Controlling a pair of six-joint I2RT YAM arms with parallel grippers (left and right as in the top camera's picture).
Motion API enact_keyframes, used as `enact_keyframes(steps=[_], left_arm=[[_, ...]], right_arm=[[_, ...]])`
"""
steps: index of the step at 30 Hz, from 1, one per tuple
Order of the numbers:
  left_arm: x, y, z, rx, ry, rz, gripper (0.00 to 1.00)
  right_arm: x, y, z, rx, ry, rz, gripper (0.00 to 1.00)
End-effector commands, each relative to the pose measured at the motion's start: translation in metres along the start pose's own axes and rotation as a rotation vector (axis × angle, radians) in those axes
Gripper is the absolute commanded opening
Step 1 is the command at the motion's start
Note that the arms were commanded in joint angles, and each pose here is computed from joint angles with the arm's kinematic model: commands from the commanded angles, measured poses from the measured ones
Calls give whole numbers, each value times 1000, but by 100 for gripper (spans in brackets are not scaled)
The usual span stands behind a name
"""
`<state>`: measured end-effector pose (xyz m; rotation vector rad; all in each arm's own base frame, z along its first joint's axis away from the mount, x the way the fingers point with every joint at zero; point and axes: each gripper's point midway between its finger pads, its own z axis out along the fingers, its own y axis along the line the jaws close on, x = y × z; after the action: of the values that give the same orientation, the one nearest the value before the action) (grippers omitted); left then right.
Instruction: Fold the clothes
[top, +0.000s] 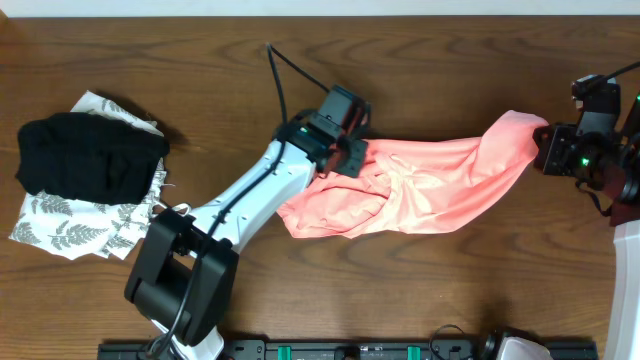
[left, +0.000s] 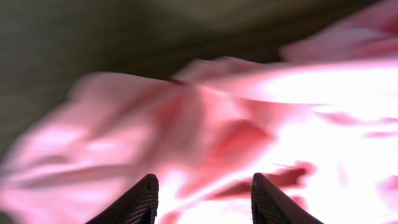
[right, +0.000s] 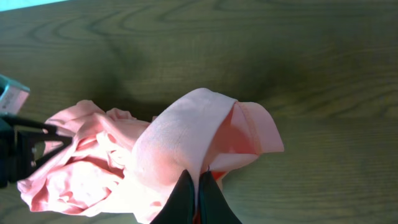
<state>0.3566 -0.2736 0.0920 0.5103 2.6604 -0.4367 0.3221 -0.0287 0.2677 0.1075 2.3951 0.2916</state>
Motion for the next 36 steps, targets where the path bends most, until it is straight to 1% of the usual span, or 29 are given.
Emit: enact_keyframes(steps=[1,4,7,11,15,22,25,29,31,36], left_arm=[[9,-47,-8,174,37,-86,49],[10,-71,-5,207,20,-39,49],[16,-83,3,208,36,-75,49],[20,-76,26,160,48,-132,49],[20,-72,46,153,52,-167,49],[27,-66,71,139,73,-171,49],[24,-68,72,148,58,-169,49],[18,-86,68,250,52,-158,49],[17,-91,67,274,50,-154,48],[18,-93,67,286,57,-153,47]], right_arm=[[-7,2,-4,2,-20,1,1],[-7,2,-4,2,-20,1,1],[-7,2,-4,2,-19,1,1],[-6,2,-4,2,-16,3,1],[-6,2,-4,2,-16,3,1],[-5,1,-4,8,-14,3,1],[-6,1,-4,9,-15,3,1],[-5,1,-4,8,-14,3,1],[-6,1,-4,9,-15,3,1],[-6,0,-4,12,-15,3,1]])
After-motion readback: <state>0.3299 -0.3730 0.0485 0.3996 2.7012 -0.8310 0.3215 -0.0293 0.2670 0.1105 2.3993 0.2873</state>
